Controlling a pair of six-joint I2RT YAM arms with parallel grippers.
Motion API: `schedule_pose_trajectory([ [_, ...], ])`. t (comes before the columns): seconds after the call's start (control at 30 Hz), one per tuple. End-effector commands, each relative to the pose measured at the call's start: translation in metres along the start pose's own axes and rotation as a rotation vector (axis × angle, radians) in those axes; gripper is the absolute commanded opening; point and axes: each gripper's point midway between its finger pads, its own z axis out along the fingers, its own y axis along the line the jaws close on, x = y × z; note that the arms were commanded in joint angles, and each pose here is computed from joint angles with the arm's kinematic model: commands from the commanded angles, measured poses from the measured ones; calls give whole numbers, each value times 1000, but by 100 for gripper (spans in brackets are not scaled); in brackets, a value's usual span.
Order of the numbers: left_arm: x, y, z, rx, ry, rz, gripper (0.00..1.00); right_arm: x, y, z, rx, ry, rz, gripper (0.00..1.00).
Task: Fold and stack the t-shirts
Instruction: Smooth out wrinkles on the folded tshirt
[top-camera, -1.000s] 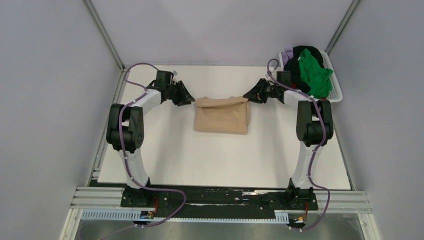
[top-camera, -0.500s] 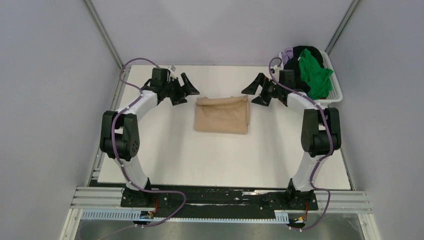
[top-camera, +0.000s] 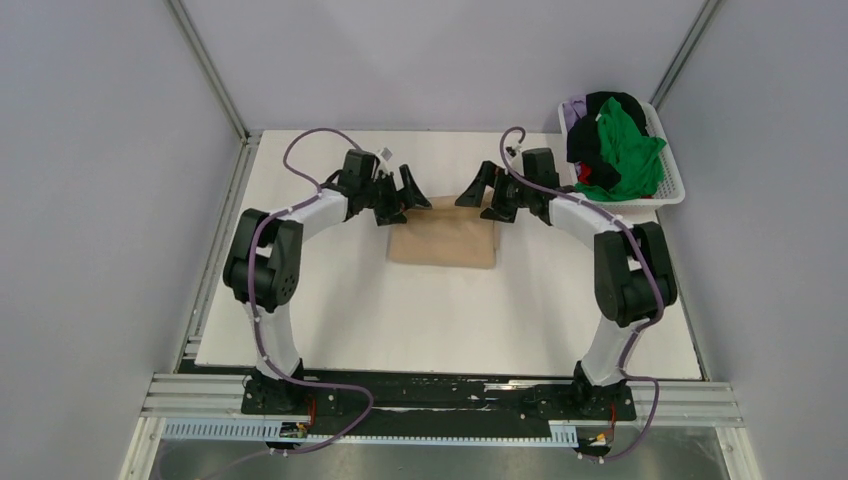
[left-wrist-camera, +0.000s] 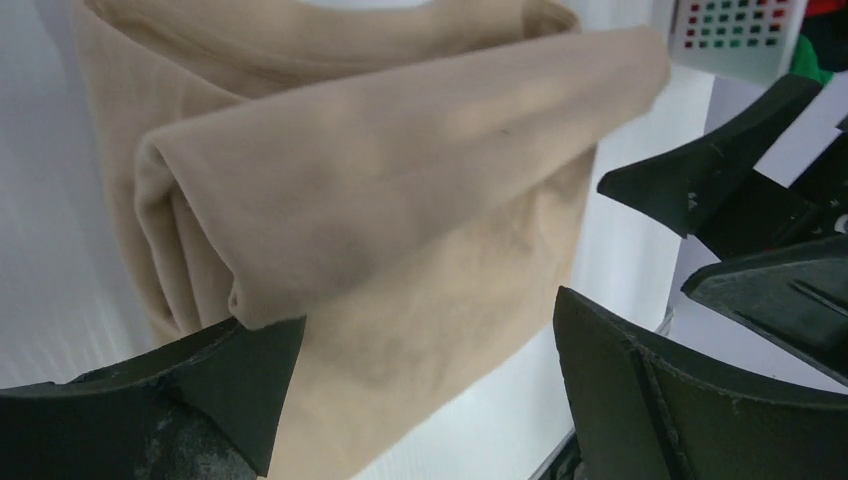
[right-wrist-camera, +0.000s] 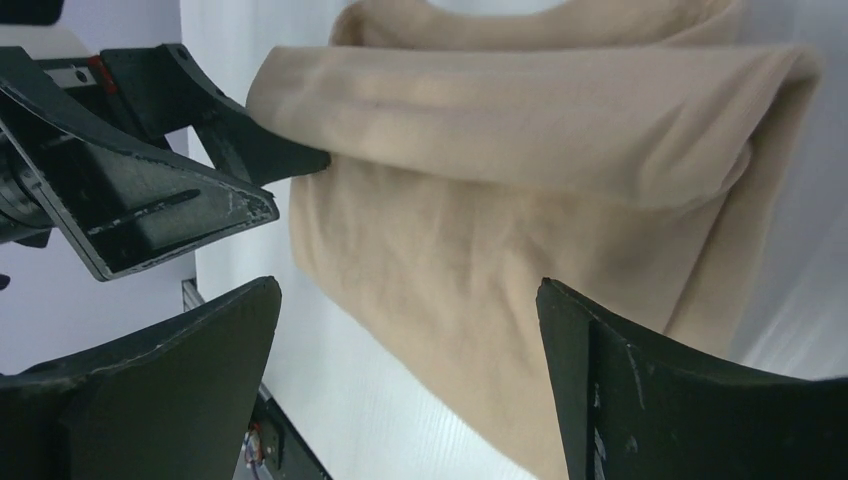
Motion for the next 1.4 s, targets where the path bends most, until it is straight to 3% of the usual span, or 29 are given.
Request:
schedule_pose_trajectory([
  [0.0,-45,-10,22,47,-98,-12,100,-46,-9,21,36,-93,-62,100],
  [0.2,-69,8,56,-16,-92,-49,100,-77,-18,50,38,-119,-85,100],
  [0.63,-55,57,80,-155,-31,-120,100,-49,-83,105,105,-9,99,100],
  [0.9,29,47,43,-196,71,-93,100,34,-82,71,171,83,151,100],
  [0.93,57,53,40,-226,108,-97,100,42,-80,64,179,85,149,100],
  [1.07,103,34,20,-215,117,-76,100,53,-71,35,219,32,127,100],
  [1.37,67,-22,-6,-109,-24,3,100,20,-1,-13,78,-91,1,100],
])
